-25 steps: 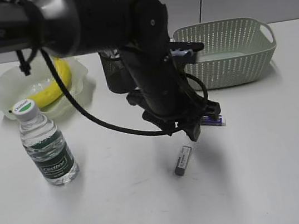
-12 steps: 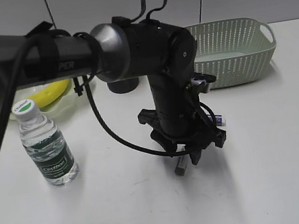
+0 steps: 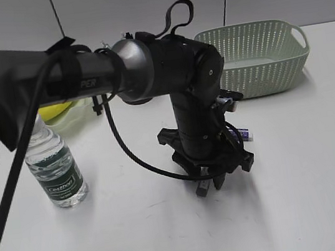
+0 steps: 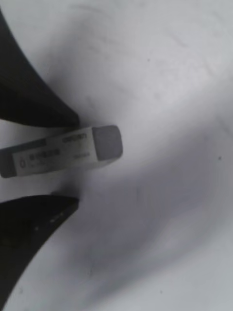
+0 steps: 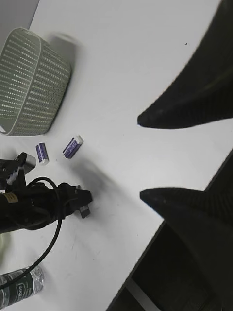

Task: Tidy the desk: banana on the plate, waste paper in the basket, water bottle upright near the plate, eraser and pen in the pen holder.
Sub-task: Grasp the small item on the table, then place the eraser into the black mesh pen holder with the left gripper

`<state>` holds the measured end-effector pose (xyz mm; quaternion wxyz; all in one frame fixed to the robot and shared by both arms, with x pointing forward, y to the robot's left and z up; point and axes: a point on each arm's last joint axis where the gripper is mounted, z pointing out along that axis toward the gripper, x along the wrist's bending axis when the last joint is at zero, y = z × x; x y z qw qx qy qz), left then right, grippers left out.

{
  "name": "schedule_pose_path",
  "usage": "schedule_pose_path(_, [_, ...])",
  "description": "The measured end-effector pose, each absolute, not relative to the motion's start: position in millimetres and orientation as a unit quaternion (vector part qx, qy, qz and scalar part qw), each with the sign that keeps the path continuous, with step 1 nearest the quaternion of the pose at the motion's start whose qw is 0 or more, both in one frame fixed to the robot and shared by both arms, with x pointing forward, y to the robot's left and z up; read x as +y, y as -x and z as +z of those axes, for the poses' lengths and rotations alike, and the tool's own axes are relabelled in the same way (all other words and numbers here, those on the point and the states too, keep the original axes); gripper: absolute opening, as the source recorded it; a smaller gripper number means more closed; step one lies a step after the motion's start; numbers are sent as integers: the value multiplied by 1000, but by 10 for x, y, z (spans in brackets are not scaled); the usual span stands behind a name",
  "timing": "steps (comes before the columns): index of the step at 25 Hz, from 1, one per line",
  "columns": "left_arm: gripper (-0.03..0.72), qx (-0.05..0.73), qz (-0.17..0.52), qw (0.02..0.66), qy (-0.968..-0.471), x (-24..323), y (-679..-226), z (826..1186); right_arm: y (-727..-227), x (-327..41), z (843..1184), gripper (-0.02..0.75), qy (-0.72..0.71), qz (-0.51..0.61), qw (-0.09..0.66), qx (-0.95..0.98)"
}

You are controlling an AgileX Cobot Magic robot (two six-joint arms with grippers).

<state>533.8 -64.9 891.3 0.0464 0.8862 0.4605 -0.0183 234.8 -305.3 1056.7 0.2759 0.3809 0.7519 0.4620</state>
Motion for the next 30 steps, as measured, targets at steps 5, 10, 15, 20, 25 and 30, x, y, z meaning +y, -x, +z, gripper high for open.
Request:
schedule_pose_path(5, [133, 456, -11, 41, -889, -659, -5367, 8933, -2348, -3053, 10567, 331, -381, 462, 276, 752])
schedule_pose_path(10, [142, 454, -7, 60, -889, -753, -5443, 9146, -2348, -3053, 10567, 331, -381, 462, 276, 752])
schedule_pose_path(15, [142, 443, 31, 102, -890, -778, -5527, 9726, -2349, -3055, 10567, 331, -381, 461, 277, 752])
schedule_pose_path(20, [142, 454, 117, 165, -868, -546, -5560, 10512, -2349, -3055, 10567, 331, -381, 461, 277, 752])
schedule_pose_path(25, [142, 485, 171, 233, -825, -194, -5705, 11061, -2350, -3055, 10568, 331, -381, 462, 277, 752])
schedule_pose_path(30, [142, 526, 186, 264, -787, 149, -5994, 11196, -2350, -3055, 10568, 331, -381, 461, 278, 752])
